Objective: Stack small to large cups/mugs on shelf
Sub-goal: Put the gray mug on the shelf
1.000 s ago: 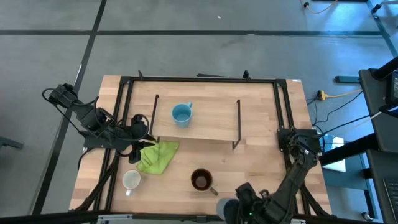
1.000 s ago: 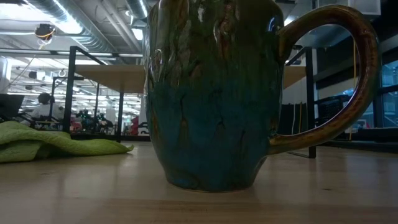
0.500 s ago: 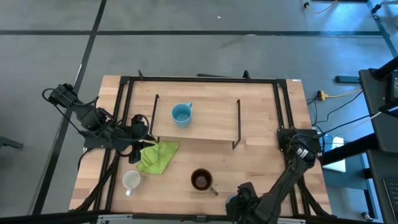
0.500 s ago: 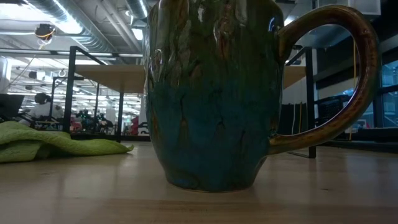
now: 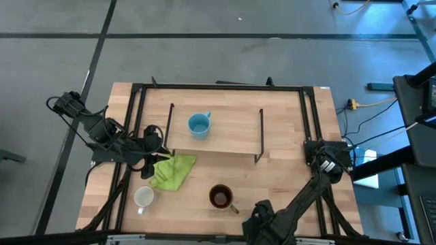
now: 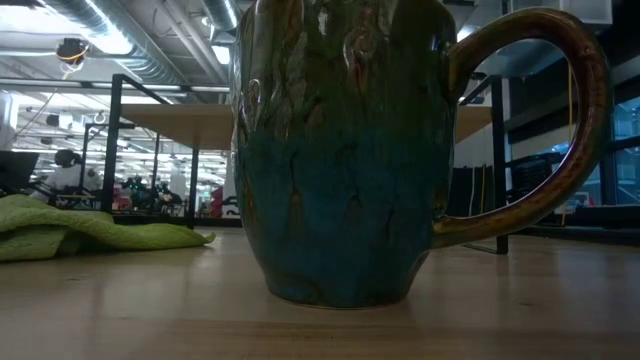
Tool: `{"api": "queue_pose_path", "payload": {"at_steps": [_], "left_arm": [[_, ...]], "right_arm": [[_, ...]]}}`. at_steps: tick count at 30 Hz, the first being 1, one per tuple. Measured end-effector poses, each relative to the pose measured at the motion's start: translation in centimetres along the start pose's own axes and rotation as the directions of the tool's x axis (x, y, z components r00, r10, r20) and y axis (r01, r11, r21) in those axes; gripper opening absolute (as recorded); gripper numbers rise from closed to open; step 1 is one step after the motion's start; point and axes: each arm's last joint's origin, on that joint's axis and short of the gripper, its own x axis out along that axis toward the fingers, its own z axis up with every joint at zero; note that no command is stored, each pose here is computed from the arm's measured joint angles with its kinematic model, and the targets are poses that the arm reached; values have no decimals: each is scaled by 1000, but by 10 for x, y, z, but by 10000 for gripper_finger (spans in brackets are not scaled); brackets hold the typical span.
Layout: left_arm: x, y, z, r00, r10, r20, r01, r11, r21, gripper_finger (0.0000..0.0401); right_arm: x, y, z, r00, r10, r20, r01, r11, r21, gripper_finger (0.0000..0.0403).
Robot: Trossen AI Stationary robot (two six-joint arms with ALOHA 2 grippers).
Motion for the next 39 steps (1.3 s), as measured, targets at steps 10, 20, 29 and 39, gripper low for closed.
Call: {"api": "queue_pose_path", "payload": {"at_steps": [10, 20, 29, 39], "left_arm": [[0, -1, 0, 1000, -19, -13, 19, 1000, -7, 86], [0, -1, -1, 999, -33, -24, 32, 999, -23, 86], [0, -1, -1, 999, -33, -24, 33, 999, -13, 86], [0, -1, -1, 999, -33, -24, 33, 999, -13, 86]], "right_arm": [[2, 3, 26, 992, -63, 111, 56, 996, 72, 29], [2, 11, 38, 991, -50, 121, 39, 995, 93, 29], [1, 11, 38, 992, -44, 118, 33, 995, 97, 73], [-3, 3, 42, 978, -127, 165, 109, 988, 113, 133]]}}
